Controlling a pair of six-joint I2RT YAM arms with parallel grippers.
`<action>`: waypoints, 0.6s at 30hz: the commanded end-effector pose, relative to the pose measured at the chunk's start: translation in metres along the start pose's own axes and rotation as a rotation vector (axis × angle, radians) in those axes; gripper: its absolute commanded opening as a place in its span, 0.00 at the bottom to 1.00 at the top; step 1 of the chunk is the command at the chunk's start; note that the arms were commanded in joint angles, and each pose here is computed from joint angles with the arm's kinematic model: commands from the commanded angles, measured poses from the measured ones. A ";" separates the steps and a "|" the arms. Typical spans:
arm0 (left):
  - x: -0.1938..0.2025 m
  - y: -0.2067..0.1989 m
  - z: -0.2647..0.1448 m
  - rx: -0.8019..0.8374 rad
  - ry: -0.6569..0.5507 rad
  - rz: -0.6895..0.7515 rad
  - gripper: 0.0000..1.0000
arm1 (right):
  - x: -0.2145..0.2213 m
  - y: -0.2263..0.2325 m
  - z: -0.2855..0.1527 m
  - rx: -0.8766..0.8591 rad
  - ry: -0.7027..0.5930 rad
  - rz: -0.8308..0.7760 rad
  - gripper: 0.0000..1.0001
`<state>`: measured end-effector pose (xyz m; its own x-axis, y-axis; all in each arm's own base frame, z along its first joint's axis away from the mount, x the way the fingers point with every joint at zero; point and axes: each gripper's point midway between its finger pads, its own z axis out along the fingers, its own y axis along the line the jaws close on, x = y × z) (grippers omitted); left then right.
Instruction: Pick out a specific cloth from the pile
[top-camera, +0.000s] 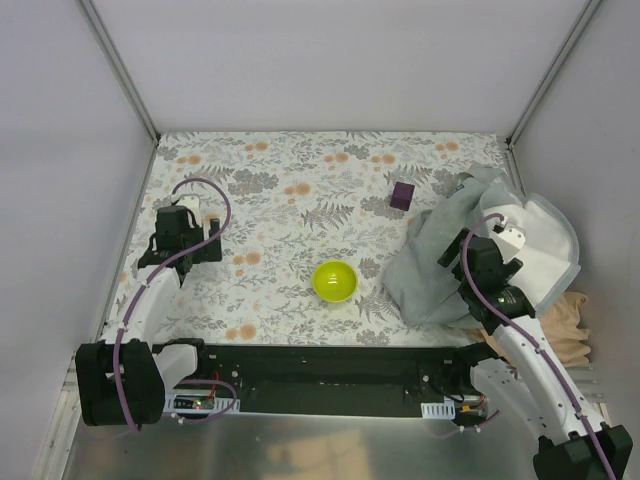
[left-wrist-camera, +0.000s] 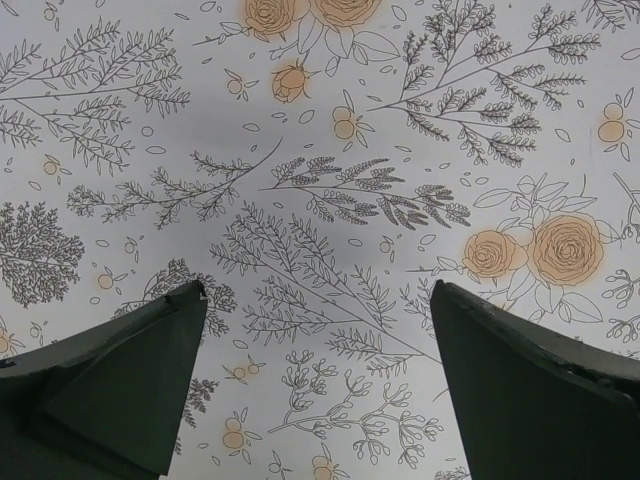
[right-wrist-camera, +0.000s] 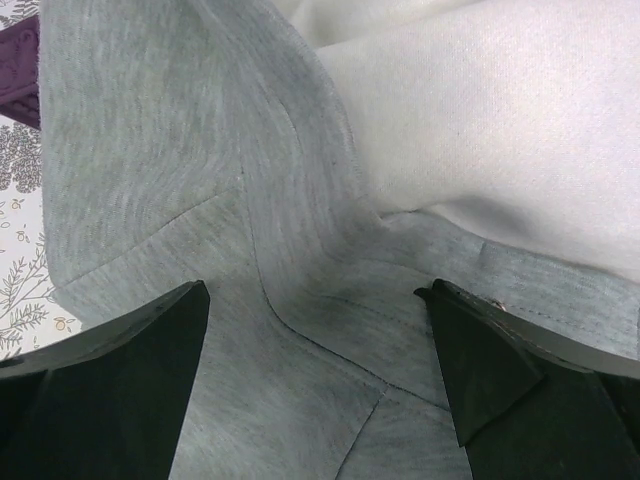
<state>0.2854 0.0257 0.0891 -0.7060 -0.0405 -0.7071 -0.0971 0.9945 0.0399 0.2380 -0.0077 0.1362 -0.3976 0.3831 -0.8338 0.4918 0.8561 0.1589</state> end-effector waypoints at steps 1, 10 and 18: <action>-0.007 -0.007 -0.002 0.051 -0.020 -0.004 1.00 | -0.020 0.017 -0.013 -0.082 -0.015 0.038 0.99; 0.001 -0.037 -0.013 0.244 0.019 0.081 1.00 | 0.001 0.102 -0.065 -0.533 0.238 -0.121 0.99; -0.011 -0.039 -0.030 0.293 0.044 0.181 1.00 | 0.068 0.095 -0.068 -0.322 0.325 -0.853 0.99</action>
<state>0.2711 -0.0113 0.0905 -0.7502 0.0730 -0.6572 0.1471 0.9874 -0.0582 0.2198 0.1434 0.1521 -0.7065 -0.0741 -0.7038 -0.1749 0.9819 0.0722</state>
